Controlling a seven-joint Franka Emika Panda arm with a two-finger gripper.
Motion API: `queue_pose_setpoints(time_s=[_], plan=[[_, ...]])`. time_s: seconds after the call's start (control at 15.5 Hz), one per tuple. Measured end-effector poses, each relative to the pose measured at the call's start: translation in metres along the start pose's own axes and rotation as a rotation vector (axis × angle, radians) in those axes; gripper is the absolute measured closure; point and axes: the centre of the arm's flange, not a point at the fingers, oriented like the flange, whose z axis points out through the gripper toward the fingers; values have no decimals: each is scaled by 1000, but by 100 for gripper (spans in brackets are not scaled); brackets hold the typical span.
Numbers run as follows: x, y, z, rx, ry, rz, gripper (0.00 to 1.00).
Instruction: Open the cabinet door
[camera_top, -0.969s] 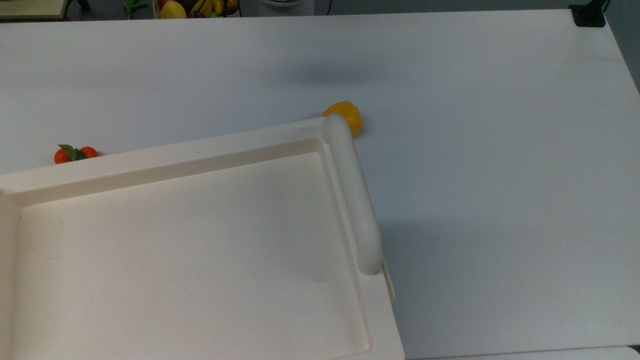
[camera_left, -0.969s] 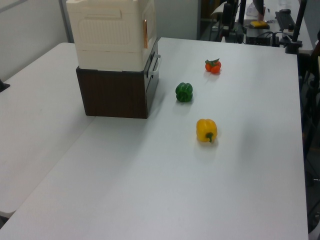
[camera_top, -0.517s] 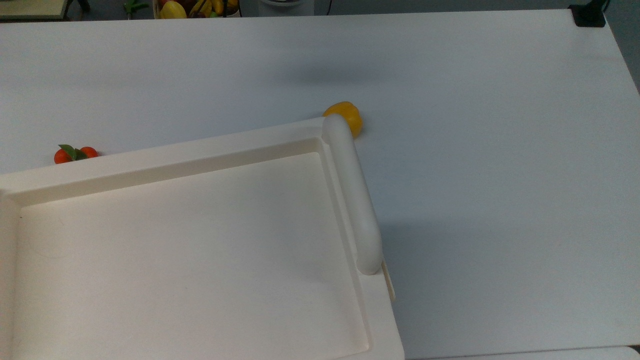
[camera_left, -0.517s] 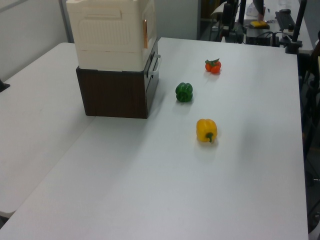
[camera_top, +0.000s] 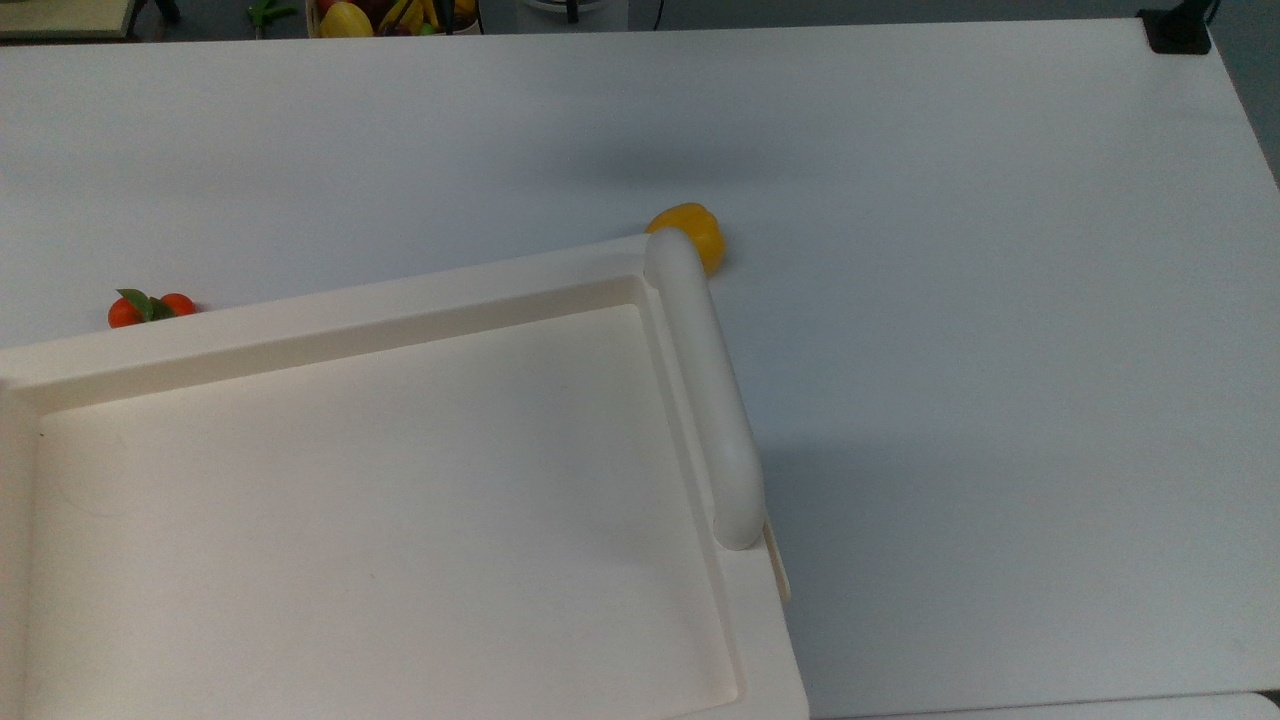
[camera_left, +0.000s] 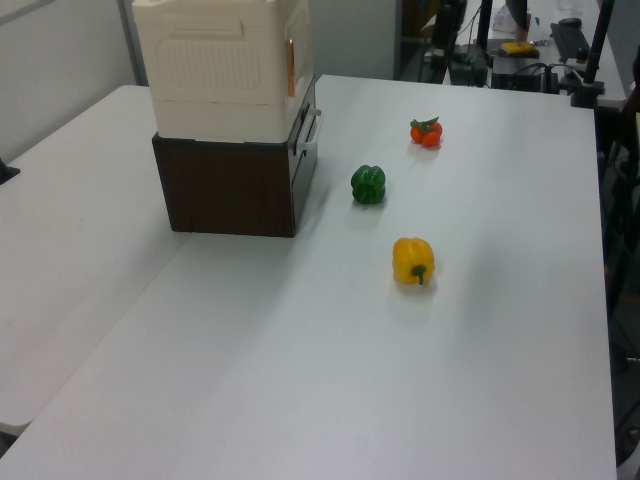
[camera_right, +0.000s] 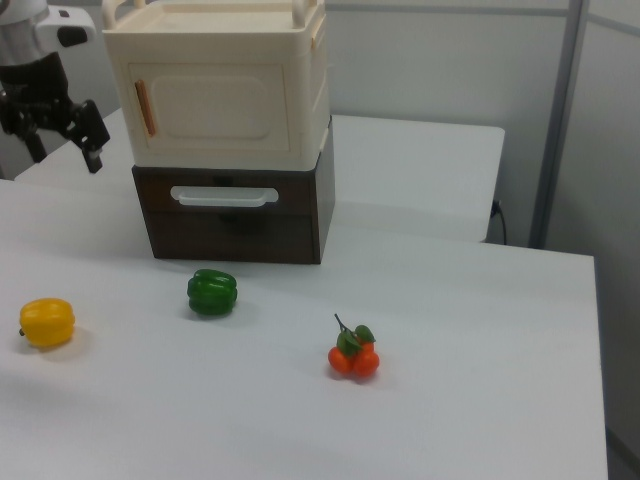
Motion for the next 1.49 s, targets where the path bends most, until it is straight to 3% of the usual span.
queue_pose_setpoints(time_s=[0.45,0.71,0.78,1.49], plan=[[36,-28,-2,5,246,-46,1],[63,-34,22,6,364,-52,14],[70,-34,28,5,394,-51,25],[113,-36,59,2,614,-50,37]])
